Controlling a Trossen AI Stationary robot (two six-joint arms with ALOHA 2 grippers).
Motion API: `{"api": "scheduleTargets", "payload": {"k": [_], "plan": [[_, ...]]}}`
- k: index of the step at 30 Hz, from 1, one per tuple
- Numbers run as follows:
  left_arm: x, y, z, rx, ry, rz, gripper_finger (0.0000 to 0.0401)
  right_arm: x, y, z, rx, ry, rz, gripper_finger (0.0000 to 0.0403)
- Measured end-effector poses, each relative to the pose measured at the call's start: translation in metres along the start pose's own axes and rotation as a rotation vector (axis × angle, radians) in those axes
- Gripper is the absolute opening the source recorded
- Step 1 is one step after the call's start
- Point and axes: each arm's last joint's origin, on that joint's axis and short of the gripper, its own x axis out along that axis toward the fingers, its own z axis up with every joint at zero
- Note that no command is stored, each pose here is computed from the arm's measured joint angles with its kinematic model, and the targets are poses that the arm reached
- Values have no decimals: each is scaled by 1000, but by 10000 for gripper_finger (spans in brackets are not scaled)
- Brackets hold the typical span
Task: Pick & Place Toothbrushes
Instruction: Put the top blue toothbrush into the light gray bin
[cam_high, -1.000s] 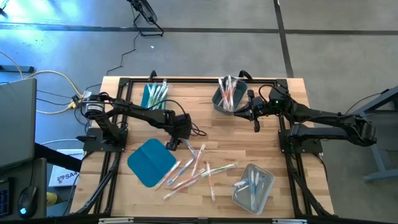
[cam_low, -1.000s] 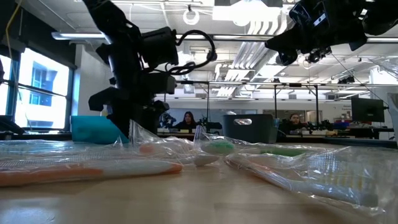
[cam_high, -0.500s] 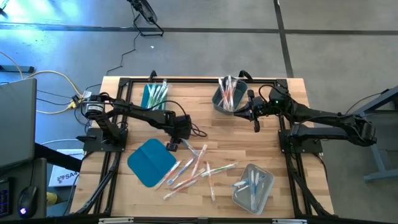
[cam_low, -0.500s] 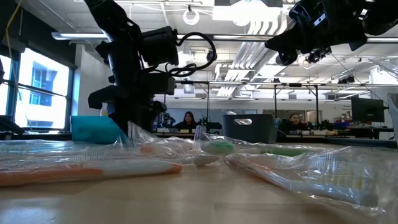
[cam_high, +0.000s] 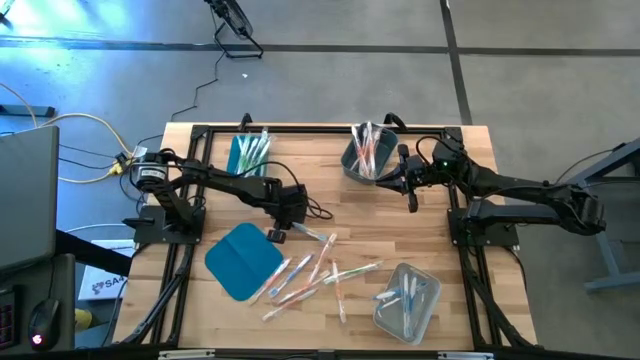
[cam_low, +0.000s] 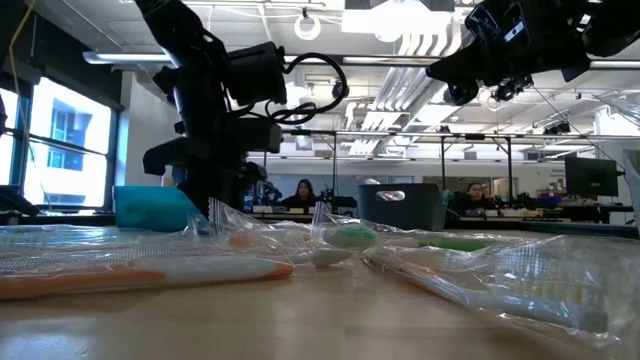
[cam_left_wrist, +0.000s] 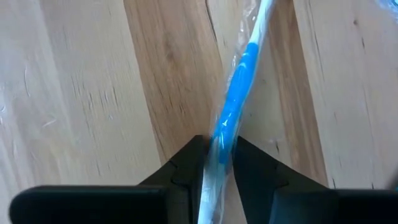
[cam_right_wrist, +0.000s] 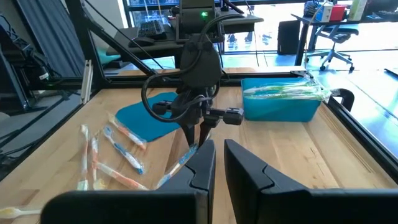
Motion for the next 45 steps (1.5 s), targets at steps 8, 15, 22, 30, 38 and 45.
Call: {"api": "scheduleTargets", "payload": {"k": [8,15,22,30,38,45], "plan": [[0,0,1,-99,-9,4,76,0,0,0,0,0,0,27],[0,0,0,-172,0,2,76,0,0,0,0,0,0,27],[0,1,2,-176,-18,5,76,0,0,0,0,0,0,27],[0,1,2,-131,-24,6,63,0,0,0,0,0,0,27],[0,1,3,-117,-31,8,14,0,0,0,0,0,0,27],[7,1,-12,-133,6,-12,29,0,0,0,2,4,1,27]]}}
